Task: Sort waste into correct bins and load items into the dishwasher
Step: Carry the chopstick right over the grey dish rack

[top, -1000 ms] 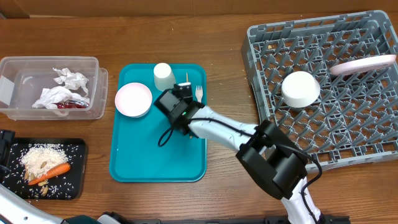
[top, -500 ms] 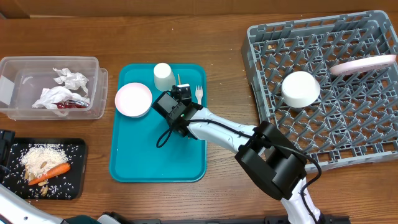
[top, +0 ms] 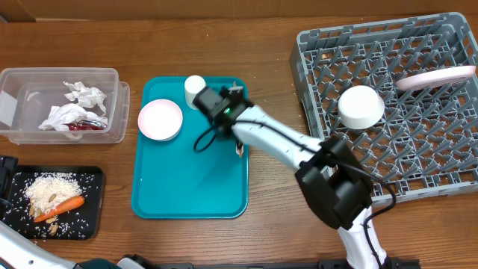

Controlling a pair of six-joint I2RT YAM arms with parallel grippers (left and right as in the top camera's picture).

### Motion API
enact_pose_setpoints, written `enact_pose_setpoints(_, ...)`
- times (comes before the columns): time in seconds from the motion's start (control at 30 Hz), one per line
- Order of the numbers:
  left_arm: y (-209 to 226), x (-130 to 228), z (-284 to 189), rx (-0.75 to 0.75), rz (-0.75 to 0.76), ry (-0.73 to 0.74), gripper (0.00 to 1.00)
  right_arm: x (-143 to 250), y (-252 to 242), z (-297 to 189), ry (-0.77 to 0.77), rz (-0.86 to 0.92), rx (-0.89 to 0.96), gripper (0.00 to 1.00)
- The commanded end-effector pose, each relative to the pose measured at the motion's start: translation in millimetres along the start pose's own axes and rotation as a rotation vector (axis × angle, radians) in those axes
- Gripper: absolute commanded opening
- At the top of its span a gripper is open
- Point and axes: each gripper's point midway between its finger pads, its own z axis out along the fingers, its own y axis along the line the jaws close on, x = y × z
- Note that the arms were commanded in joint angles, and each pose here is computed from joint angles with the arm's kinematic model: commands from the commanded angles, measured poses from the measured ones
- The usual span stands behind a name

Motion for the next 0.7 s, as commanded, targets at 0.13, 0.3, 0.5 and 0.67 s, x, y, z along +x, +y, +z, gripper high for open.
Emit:
enact_pose_setpoints(0.13, 0.3, -0.4, -3.1, 0.008, -0.01, -0.009, 1.0, -84.9, -38.6, -97.9, -0.155, 0.127, -0.193, 0.04)
enact_pose_setpoints(0.3, 0.3, -0.4, -3.2, 0.008, -0.01, -0.009, 1.0, -117.1, -103.3, -141.0, -0.265, 0.034, -0.185, 0.04)
enact_pose_setpoints(0.5, 0.3, -0.4, -3.1, 0.008, -0.01, -0.009, 1.0, -129.9, -213.0, -142.2, -0.259, 0.035, -0.07, 0.04)
enact_pose_setpoints(0.67, 0.3, -0.4, -3.2, 0.008, -0.01, -0.009, 1.0, -131.3, -247.2, -130.0, -0.232, 0.062, -0.212, 0.04)
